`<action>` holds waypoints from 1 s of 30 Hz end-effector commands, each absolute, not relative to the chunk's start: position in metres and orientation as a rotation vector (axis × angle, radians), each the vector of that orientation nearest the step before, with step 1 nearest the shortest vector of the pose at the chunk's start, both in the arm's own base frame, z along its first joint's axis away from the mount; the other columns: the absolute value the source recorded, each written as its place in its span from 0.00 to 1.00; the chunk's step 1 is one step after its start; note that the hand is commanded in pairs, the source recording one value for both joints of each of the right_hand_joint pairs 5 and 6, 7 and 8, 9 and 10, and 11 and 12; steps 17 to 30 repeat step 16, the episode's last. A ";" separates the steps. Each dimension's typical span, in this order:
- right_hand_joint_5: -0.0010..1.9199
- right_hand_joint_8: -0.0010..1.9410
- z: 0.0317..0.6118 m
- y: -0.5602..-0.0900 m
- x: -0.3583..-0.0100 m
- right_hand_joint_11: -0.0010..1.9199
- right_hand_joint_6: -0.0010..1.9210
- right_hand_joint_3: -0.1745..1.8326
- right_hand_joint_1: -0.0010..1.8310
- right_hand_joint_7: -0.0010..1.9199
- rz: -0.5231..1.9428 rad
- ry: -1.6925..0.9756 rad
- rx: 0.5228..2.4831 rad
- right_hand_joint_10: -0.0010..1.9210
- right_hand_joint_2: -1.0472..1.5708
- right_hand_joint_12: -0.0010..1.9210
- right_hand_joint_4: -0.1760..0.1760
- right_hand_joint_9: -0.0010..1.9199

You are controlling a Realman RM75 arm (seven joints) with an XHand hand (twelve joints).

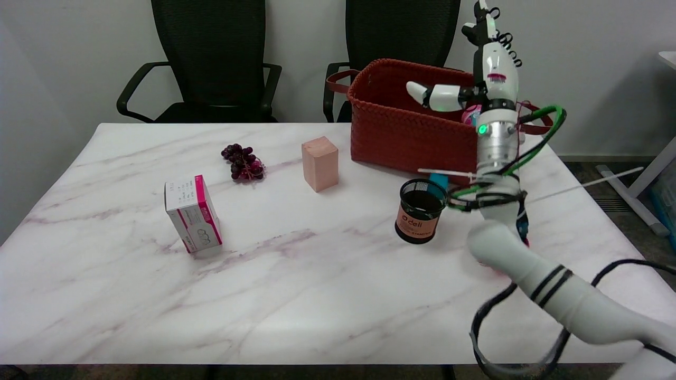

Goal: Place the wooden mortar into the brown storage basket.

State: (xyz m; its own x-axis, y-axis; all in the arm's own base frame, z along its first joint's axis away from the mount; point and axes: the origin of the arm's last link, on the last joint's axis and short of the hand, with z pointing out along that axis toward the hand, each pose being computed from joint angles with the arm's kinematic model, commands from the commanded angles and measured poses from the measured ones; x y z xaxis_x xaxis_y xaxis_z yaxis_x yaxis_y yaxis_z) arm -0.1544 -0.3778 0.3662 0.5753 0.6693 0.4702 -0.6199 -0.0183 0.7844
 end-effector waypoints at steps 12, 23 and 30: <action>0.04 0.23 0.234 -0.245 -0.175 0.11 0.04 0.42 0.62 0.23 1.129 0.146 1.454 0.19 0.55 0.11 0.50 0.19; 0.04 0.23 0.231 -0.242 -0.176 0.12 0.04 0.42 0.62 0.24 1.143 0.135 1.450 0.19 0.55 0.12 0.50 0.19; 0.04 0.23 0.231 -0.242 -0.176 0.12 0.04 0.42 0.62 0.24 1.143 0.135 1.450 0.19 0.55 0.12 0.50 0.19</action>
